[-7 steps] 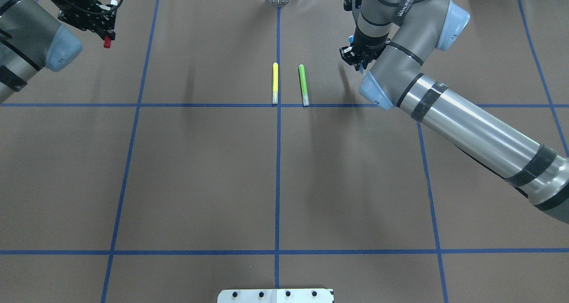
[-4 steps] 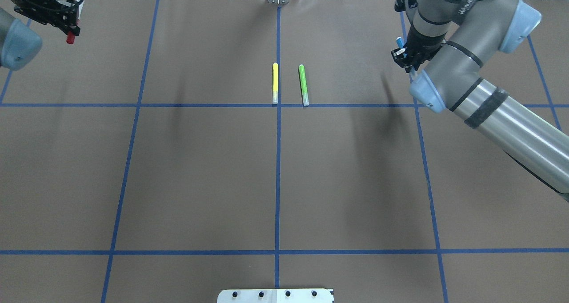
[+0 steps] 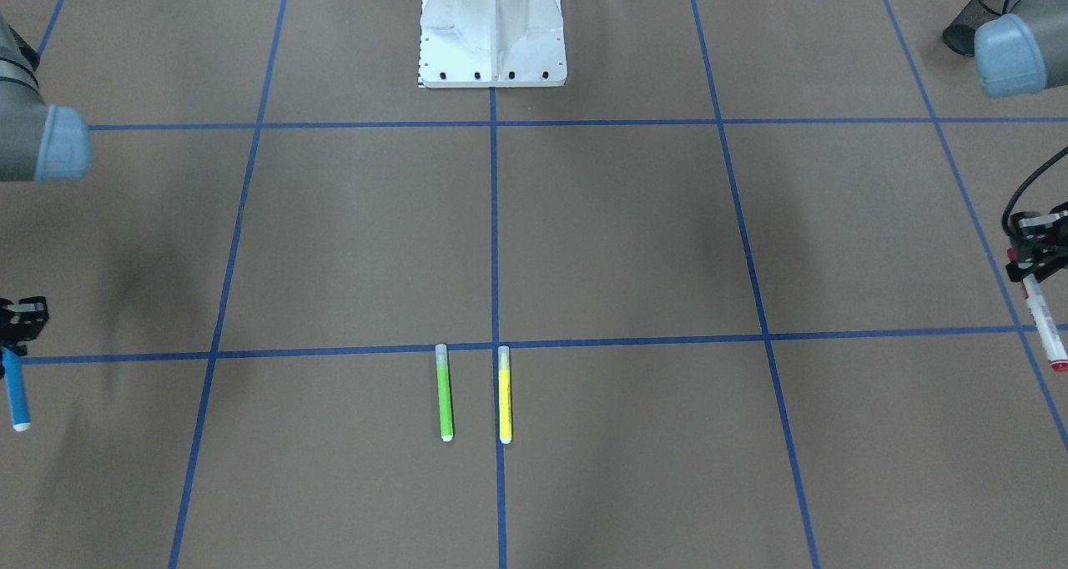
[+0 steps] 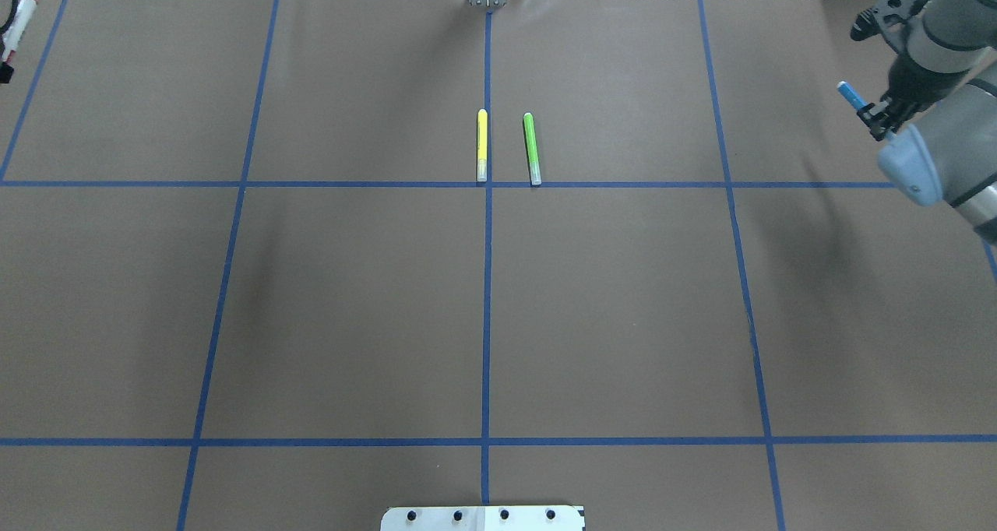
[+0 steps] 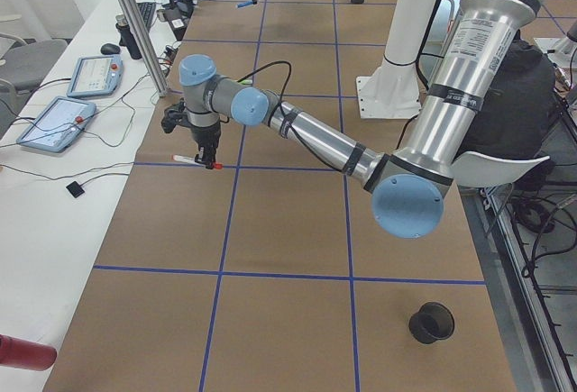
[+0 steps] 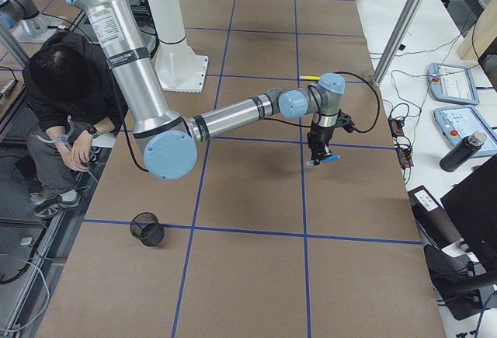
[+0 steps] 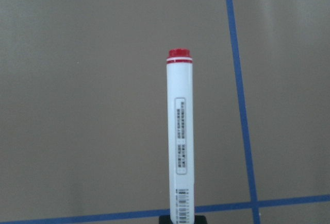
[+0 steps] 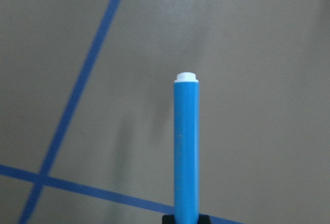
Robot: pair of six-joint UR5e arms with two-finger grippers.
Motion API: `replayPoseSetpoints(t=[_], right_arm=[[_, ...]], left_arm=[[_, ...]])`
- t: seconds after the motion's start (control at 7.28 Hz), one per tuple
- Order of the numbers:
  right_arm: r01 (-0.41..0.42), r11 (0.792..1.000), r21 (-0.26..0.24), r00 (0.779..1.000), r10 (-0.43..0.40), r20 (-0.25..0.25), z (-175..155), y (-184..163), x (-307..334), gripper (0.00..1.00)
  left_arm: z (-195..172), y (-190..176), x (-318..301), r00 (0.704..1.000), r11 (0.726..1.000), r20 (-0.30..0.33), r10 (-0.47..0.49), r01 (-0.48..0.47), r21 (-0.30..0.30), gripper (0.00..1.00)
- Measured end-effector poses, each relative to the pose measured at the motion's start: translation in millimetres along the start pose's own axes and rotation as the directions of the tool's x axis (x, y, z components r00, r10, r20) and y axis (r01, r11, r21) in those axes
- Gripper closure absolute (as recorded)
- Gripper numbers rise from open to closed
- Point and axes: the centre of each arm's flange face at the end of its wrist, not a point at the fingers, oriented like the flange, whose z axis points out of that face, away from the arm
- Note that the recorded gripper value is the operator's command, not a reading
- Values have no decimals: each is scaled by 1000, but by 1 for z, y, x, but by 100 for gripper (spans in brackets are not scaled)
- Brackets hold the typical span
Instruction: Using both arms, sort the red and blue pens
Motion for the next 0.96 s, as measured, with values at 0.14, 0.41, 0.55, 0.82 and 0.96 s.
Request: replayPoseSetpoints(t=[0.14, 0.41, 0.55, 0.82, 0.96], right_arm=[[14, 1000, -21, 1000, -14, -8, 9, 37, 29, 100], [25, 997, -67, 1000, -26, -15, 25, 116, 75, 100], [31, 994, -100, 999, -33, -13, 35, 158, 98, 100], [41, 979, -198, 999, -37, 24, 62, 245, 138, 100], [47, 962, -270, 998, -32, 61, 69, 280, 152, 100]], left_arm=[[-6, 19, -34, 999, 999, 37, 38, -38, -2, 100], [-5, 59, -95, 991, 995, 95, 92, -90, -31, 100], [0, 78, -113, 989, 995, 111, 95, -90, -51, 100], [3, 111, -124, 985, 994, 144, 94, -85, -70, 100], [0, 125, -124, 984, 994, 151, 96, -87, -69, 100]])
